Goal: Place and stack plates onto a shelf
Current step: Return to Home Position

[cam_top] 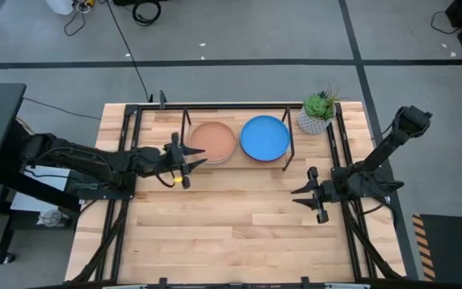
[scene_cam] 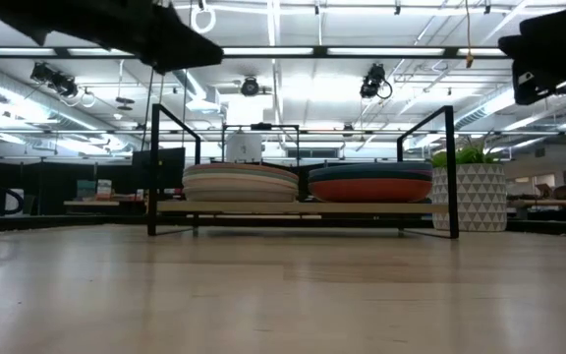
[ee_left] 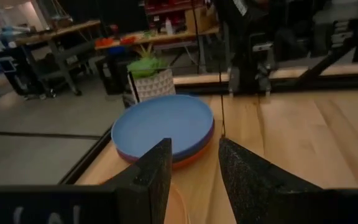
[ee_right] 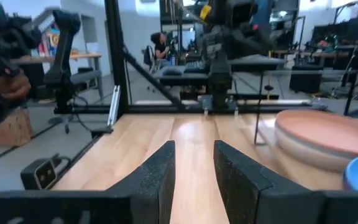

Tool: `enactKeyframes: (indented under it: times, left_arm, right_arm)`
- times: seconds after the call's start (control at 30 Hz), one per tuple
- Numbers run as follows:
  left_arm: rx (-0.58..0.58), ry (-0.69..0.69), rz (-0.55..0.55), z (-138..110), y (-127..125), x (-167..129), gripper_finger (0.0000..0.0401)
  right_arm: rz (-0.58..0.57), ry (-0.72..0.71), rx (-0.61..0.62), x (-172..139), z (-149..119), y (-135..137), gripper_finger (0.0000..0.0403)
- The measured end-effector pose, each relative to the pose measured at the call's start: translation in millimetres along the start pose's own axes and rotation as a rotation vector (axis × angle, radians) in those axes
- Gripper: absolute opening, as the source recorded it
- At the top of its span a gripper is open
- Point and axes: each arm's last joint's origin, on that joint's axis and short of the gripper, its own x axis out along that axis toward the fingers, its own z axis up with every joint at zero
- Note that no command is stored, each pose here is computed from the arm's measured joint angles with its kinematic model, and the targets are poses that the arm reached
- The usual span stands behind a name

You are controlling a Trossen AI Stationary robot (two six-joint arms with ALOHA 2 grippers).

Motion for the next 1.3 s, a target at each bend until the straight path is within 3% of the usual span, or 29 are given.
enactKeyframes:
  times: [0.6,1.1,1.3]
  left_arm:
    - [-0.070,-0.066,0.017,-39,13,-37,0.0141]
    - [-0.137,-0.144,0.023,-78,23,-66,0.0141]
    - [-0.114,-0.150,-0.026,-89,23,-72,0.0141]
  right_arm:
    - [0.004,0.005,-0.051,-16,9,-12,0.0117]
    - [-0.059,-0.047,-0.068,-33,17,-35,0.0117]
    - [-0.069,-0.073,-0.059,-42,32,-43,0.0117]
